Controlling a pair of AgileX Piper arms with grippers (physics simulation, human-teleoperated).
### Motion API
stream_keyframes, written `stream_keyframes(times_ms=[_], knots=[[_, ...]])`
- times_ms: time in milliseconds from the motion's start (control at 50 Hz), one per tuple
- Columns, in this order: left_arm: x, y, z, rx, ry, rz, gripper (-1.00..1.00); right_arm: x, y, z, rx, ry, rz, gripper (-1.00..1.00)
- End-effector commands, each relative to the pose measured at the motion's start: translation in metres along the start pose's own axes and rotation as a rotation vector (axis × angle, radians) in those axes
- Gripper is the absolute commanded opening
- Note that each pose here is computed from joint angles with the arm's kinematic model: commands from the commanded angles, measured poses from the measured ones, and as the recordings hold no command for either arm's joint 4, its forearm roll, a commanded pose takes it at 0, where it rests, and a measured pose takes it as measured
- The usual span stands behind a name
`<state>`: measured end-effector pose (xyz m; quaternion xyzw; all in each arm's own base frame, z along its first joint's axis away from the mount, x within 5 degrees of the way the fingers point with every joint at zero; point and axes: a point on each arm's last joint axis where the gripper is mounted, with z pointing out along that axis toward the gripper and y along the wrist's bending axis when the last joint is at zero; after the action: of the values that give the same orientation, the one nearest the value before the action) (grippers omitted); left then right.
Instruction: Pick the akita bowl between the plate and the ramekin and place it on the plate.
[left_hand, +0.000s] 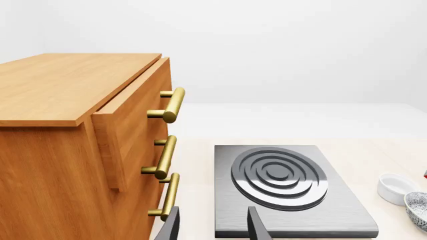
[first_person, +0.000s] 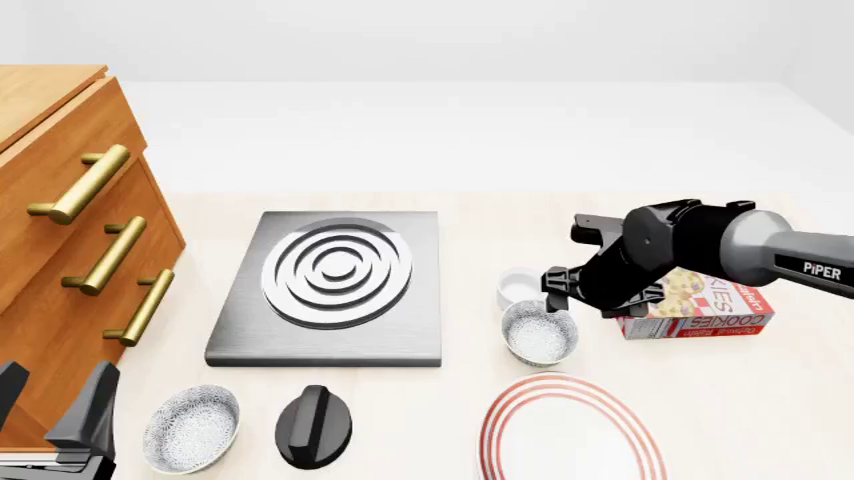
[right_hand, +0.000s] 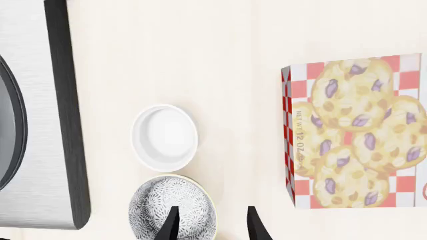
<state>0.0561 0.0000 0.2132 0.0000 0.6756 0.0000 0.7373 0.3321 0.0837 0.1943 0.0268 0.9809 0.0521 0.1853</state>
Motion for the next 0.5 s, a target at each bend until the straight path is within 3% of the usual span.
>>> stream_keyframes(times_ms=[20, 140, 500], knots=[[0.000, 0.000, 0.000, 0.000, 0.000, 0.000, 1.00, 0.006, 0.000, 0.010, 0.002, 0.013, -0.005, 1.00], [0.000, 0.000, 0.000, 0.000, 0.000, 0.000, 1.00, 0.008, 0.002, 0.005, -0.002, 0.007, -0.030, 1.00], [0.000, 0.000, 0.000, 0.000, 0.000, 0.000, 1.00, 0.020, 0.006, 0.009, -0.008, 0.020, -0.022, 1.00]])
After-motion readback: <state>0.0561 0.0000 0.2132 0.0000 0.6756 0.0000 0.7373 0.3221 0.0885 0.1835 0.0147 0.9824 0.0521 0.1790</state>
